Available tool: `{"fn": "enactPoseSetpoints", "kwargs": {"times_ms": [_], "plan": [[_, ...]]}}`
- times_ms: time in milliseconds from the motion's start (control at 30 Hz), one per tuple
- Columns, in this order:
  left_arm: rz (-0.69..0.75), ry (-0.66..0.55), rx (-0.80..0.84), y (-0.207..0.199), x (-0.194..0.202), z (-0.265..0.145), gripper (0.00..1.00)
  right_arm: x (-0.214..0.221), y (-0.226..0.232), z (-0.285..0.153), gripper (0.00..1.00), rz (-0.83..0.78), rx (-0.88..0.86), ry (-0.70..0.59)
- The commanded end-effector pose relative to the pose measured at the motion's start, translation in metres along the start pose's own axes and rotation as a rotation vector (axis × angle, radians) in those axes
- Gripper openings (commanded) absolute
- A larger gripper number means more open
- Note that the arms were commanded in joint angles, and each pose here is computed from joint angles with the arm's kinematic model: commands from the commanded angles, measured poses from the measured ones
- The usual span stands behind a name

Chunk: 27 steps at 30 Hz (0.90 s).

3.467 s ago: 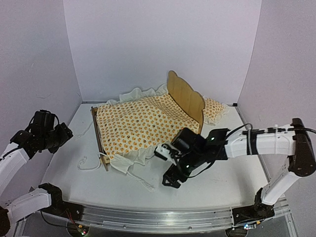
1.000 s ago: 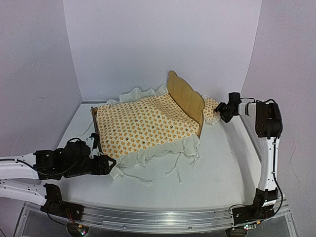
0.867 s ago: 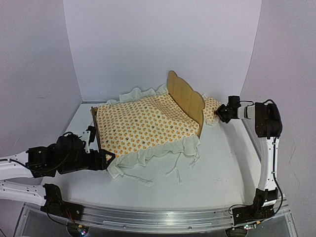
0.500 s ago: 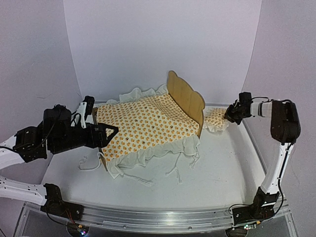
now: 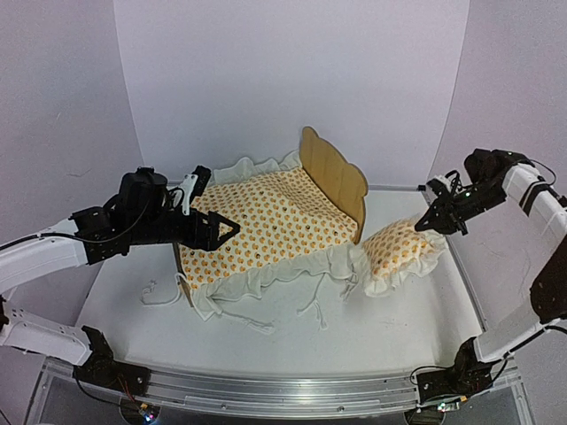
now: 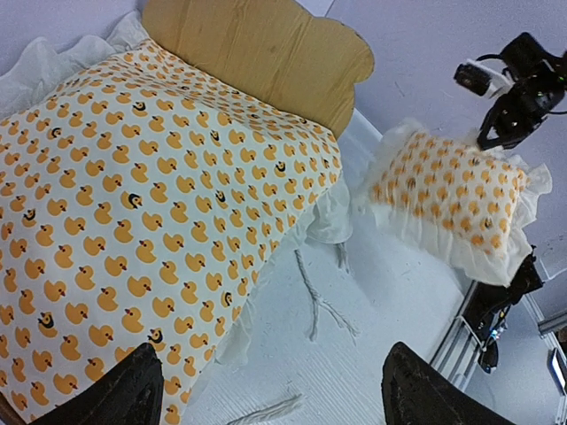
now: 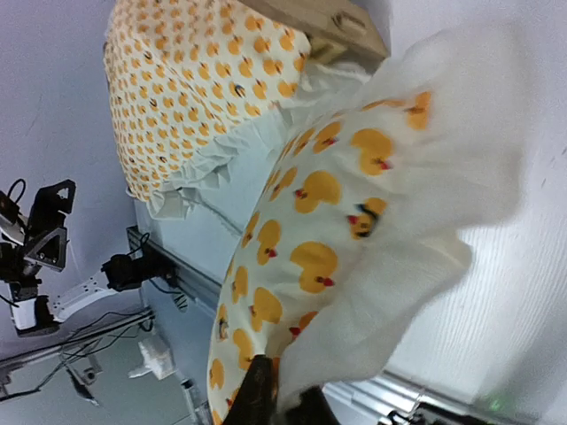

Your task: Set up the pet bed

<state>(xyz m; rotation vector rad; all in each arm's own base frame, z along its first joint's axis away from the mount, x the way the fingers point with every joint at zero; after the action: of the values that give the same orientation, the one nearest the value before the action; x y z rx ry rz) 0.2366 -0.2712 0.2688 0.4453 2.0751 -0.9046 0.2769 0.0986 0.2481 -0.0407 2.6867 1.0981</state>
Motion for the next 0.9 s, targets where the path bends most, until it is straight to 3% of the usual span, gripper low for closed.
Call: {"fn": "enactPoseSetpoints", "kwargs": {"times_ms": [0,33,133,233,367,467,600,700,867], "plan": [[0.078,-0.092,0.148,-0.031,-0.029,-0.015,0.85,0.042,-0.026,0.014,0.34,0.173,0.022,0.362],[0.083,-0.100,0.149,-0.031,-0.029,-0.018,0.85,0.055,-0.061,0.005,0.46,0.196,0.264,0.468],[0.090,-0.141,0.135,-0.027,-0.028,-0.033,0.85,0.056,-0.096,-0.027,0.56,0.177,0.639,0.503],[0.089,-0.177,0.116,-0.023,-0.029,-0.045,0.86,0.045,-0.075,-0.039,0.73,-0.096,0.907,0.470],[0.089,-0.198,0.085,-0.017,-0.028,-0.052,0.86,0.074,-0.005,0.027,0.79,-0.362,0.669,0.548],[0.094,-0.194,0.049,-0.010,-0.025,-0.051,0.86,0.113,0.020,0.074,0.83,-0.536,0.614,0.657],[0.087,-0.190,0.033,-0.006,-0.023,-0.051,0.86,0.146,0.003,0.099,0.88,-0.740,0.779,0.758],[0.073,-0.180,0.035,-0.005,-0.020,-0.048,0.86,0.166,-0.021,0.117,0.90,-0.726,0.795,0.807],[0.061,-0.163,0.048,-0.007,-0.020,-0.043,0.86,0.181,-0.034,0.155,0.94,-0.766,0.736,0.682]]}}
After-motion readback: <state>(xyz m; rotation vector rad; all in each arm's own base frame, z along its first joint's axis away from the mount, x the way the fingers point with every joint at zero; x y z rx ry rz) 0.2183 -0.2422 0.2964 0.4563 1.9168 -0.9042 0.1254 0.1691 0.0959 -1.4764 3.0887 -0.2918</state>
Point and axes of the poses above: each gripper's point midway between its finger pads, its own z axis out along the fingers, its own y axis along the line the jaws close on, x = y × z, the point moved 2 cm from there along -z, back along the fingers, and after that the axes turned 5 degrees about -z, right-handed, at the moved point
